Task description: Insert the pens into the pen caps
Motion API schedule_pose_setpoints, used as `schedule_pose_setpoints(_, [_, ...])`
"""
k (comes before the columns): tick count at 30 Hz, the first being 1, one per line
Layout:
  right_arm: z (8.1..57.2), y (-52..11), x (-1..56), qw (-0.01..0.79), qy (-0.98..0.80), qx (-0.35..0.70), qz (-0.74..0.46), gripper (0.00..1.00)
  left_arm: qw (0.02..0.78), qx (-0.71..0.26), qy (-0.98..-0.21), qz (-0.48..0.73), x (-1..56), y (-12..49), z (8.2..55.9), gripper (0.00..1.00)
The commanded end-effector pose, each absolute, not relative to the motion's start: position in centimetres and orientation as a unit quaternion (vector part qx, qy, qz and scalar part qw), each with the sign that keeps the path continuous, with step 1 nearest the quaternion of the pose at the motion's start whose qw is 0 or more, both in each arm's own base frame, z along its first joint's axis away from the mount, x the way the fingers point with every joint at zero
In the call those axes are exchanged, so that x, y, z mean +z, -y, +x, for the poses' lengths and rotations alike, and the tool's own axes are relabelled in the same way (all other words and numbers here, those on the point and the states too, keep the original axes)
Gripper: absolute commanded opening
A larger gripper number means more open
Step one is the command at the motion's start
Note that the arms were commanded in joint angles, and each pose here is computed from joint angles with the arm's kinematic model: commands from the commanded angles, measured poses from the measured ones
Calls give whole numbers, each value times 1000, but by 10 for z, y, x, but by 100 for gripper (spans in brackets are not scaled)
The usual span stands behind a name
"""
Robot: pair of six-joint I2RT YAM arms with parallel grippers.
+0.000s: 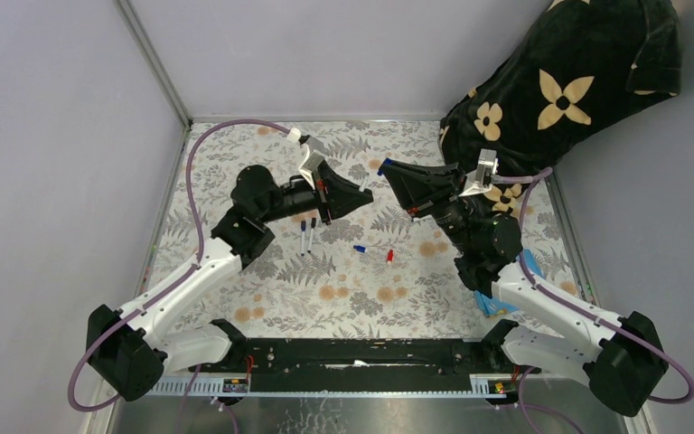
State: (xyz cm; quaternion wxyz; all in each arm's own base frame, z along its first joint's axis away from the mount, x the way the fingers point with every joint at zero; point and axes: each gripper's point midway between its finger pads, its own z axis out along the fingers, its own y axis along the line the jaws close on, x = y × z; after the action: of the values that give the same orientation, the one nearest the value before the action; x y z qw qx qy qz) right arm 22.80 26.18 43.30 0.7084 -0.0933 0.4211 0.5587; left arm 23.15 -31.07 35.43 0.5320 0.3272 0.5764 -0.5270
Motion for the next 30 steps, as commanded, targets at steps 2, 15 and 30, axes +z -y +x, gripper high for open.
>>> schedule_pose_setpoints(2, [210, -257, 477, 730, -349, 577, -116, 0, 552, -532, -536, 353, 372, 310, 217, 0])
schedule_pose_setpoints(15, [213, -267, 469, 714, -360, 587, -126, 0, 551, -531, -530, 364, 375, 310, 211, 0])
schedule_pose_setpoints(30, [218, -272, 460, 707, -378, 585, -127, 0, 552, -530, -528, 367, 375, 309, 209, 0])
